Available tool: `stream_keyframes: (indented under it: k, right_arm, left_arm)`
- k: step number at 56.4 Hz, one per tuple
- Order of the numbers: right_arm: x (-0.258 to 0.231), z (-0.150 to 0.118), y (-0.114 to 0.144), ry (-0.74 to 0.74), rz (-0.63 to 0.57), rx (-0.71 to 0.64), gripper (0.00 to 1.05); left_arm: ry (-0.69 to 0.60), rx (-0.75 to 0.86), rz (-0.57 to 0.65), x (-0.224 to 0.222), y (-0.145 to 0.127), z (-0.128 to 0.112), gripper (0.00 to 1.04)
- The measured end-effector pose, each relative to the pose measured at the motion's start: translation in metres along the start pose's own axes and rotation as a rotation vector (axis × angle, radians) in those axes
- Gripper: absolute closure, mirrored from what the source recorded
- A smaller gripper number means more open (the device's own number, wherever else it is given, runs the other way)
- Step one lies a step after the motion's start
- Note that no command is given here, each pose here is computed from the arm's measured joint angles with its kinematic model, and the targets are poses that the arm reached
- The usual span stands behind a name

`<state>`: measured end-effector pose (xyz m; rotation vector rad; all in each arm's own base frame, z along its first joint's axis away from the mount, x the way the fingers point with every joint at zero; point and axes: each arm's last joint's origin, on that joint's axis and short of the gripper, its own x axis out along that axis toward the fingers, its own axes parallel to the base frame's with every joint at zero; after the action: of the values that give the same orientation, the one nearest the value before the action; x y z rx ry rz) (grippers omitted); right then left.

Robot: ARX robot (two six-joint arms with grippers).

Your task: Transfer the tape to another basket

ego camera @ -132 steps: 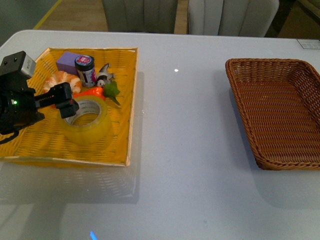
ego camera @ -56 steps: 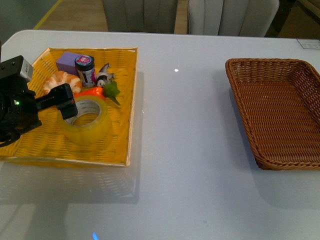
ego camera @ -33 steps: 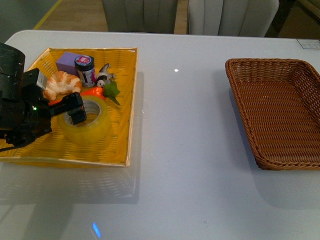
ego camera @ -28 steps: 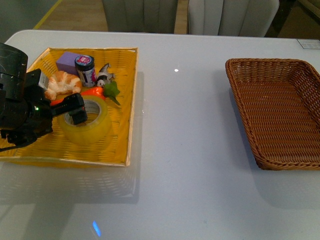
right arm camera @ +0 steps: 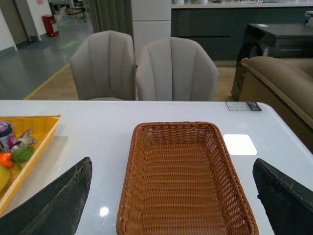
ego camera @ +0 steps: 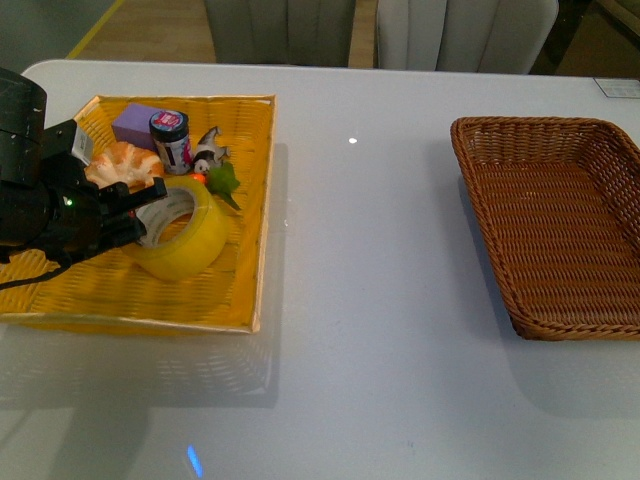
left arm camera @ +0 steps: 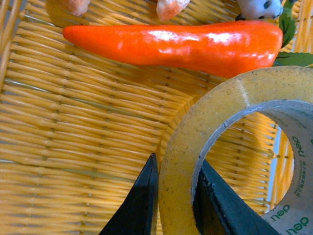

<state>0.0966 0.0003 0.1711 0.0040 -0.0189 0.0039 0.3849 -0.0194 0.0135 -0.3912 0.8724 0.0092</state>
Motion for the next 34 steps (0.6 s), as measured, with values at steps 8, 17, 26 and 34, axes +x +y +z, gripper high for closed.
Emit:
stream_keyframes:
  k: [8, 17, 26, 34]
  right_arm:
    - [0.0, 0.0, 0.0, 0.0, 0.0, 0.0, 0.09]
    - [0.0, 0.0, 0.0, 0.0, 0.0, 0.0, 0.09]
    - [0.0, 0.0, 0.0, 0.0, 0.0, 0.0, 0.09]
    - [0.0, 0.0, 0.0, 0.0, 0.0, 0.0, 0.09]
  left_arm:
    - [-0.037, -0.004, -0.027, -0.022, -0.006, 0.006, 0.9]
    - [-0.105, -0.004, -0.09, -0.055, -0.022, 0.02, 0.9]
    - [-0.152, 0.03, -0.177, -0.087, -0.059, 0.03, 0.9]
    - [-0.131, 0.086, -0.291, -0.106, -0.109, 0.022, 0.9]
